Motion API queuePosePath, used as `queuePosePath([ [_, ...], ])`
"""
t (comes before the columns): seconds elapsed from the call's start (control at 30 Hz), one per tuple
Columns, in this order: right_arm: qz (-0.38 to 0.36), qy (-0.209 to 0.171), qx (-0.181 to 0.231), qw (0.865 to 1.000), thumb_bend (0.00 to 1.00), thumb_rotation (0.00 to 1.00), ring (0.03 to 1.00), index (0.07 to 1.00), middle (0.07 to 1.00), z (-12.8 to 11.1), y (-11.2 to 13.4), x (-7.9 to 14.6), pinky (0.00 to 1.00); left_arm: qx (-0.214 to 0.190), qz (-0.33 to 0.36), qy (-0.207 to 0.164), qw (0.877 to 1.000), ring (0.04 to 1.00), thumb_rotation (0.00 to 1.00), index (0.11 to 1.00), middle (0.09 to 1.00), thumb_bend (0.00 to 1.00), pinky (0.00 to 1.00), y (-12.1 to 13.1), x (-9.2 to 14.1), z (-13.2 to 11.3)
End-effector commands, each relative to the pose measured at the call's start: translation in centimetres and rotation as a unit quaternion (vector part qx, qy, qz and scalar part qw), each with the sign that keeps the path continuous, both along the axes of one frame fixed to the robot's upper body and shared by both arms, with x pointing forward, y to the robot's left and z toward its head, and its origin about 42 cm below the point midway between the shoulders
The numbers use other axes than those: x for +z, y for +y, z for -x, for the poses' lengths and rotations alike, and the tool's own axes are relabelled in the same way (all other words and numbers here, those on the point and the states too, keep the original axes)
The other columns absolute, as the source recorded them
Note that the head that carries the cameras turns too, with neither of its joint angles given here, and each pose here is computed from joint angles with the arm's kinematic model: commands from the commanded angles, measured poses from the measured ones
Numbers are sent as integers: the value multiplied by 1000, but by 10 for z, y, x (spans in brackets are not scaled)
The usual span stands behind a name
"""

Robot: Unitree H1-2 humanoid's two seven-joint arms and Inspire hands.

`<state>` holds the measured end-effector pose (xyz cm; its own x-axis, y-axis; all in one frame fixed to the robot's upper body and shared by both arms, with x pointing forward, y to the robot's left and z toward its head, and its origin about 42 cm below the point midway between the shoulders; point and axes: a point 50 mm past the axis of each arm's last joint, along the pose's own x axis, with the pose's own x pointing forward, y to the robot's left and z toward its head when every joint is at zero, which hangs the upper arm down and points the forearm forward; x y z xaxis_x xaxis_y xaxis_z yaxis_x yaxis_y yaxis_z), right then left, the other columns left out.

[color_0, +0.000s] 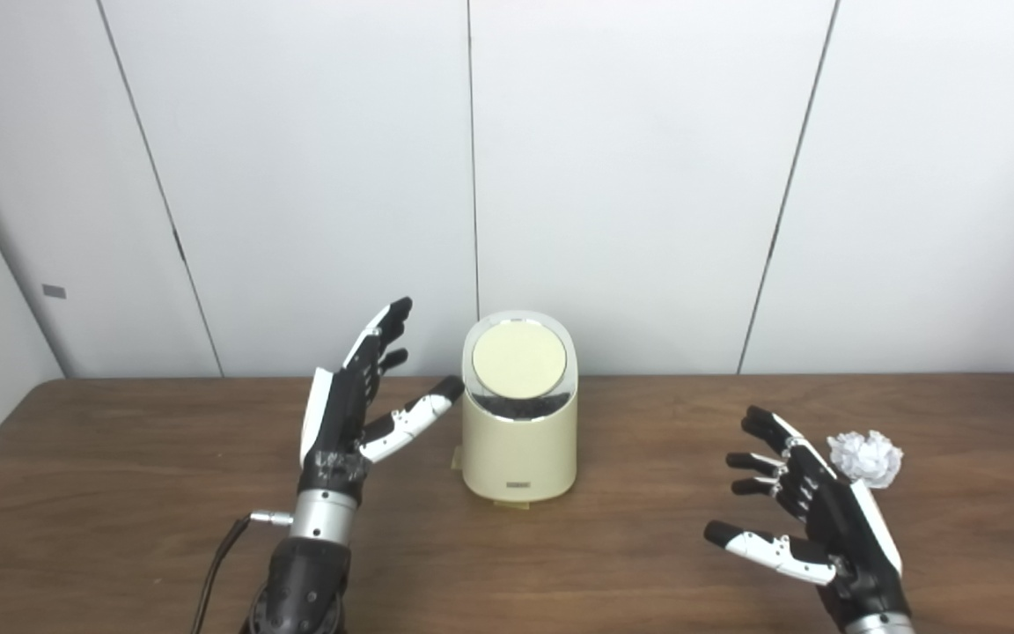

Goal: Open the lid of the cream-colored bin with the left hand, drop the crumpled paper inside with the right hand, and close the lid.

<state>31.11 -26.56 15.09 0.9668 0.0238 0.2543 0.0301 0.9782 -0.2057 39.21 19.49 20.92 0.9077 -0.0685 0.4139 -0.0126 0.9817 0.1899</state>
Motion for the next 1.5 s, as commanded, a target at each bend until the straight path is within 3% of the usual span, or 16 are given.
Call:
queuePosePath([
  [0.0, 0, -50, 1, 999, 792, 217, 746, 863, 877, -9, 1, 20, 624, -7, -6, -33, 999, 974, 368, 966, 969, 776, 902, -8, 29, -15],
  [0.1, 0, -51, 0, 999, 783, 222, 754, 863, 879, -9, 1, 19, 630, -9, -16, -28, 999, 981, 368, 977, 979, 796, 891, -14, 40, -26],
  [0.27, 5, -56, -2, 998, 775, 231, 748, 866, 879, -9, 1, 19, 629, -2, -42, -14, 999, 999, 376, 994, 998, 891, 959, -20, 56, -43],
  [0.5, -1, -59, -2, 998, 780, 221, 741, 860, 875, -9, 3, 19, 624, 26, -118, -15, 993, 1000, 411, 1000, 1000, 943, 1000, -26, 70, -60],
  [0.63, 0, -57, -3, 998, 767, 205, 723, 854, 867, -9, 5, 20, 613, 46, -167, -16, 985, 1000, 396, 1000, 1000, 985, 965, -32, 72, -68],
  [0.77, 3, -55, -3, 998, 762, 199, 709, 856, 861, -9, 7, 21, 590, 61, -209, -11, 976, 1000, 381, 1000, 1000, 1000, 996, -36, 73, -74],
  [1.07, -7, -52, 1, 999, 758, 181, 707, 864, 862, -7, 11, 24, 579, 49, -273, 1, 961, 1000, 290, 1000, 1000, 1000, 1000, -35, 69, -82],
  [1.47, -7, -57, 0, 998, 760, 186, 698, 854, 855, -5, 16, 28, 582, 50, -327, 11, 943, 1000, 255, 1000, 1000, 1000, 1000, -38, 61, -81],
])
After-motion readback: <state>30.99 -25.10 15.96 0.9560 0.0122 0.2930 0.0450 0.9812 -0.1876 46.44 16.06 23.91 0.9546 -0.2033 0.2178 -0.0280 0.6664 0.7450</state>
